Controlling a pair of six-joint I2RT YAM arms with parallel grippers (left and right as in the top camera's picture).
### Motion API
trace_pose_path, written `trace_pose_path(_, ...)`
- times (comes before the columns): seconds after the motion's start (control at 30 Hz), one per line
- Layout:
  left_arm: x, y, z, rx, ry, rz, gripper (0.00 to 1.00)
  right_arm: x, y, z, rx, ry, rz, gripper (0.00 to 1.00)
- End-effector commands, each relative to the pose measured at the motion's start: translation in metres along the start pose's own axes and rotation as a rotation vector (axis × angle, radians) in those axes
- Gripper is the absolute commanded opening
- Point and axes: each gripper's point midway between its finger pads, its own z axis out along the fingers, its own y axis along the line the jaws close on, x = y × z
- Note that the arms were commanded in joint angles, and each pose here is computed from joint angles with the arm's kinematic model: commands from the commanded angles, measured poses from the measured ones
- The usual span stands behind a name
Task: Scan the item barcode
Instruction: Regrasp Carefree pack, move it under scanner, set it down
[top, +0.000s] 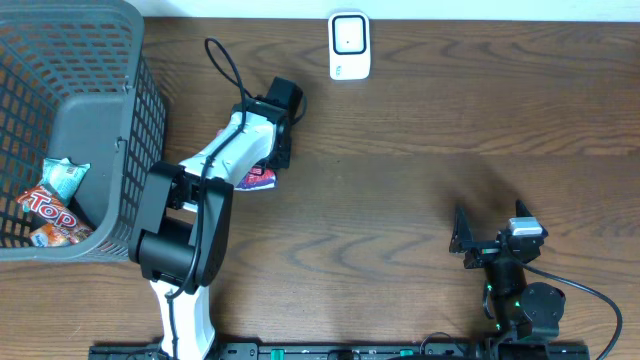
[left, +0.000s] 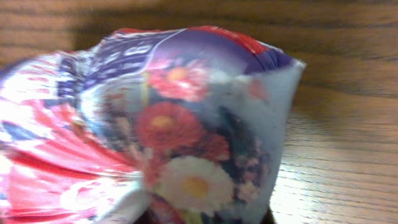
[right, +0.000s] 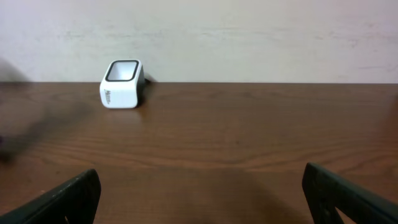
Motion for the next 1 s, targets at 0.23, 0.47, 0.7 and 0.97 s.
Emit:
trace_pose_path(0.23,-0.028,-0.058,-0.073,0.152,-0.193,-0.015,0.08,0.000,-0.002,0.000,0.006,0.000,0.013,0.99)
trace_pose_path(0.47,-0.058,-0.109,-0.140,0.340,-0.418,-0.177,0.08,0.000,-0.002,0.000,0.006,0.000,0.013,0.99)
trace_pose_path(0.7,-0.057,-0.152,-0.137,0.407,-0.442,-0.187,0.47,0.000,-0.002,0.000,0.006,0.000,0.013,0.99)
trace_pose_path(0.97,-0.062,-0.171,-0.163,0.460,-0.527,-0.123,0.81,0.000,-0.002,0.000,0.006,0.000,0.013,0.99)
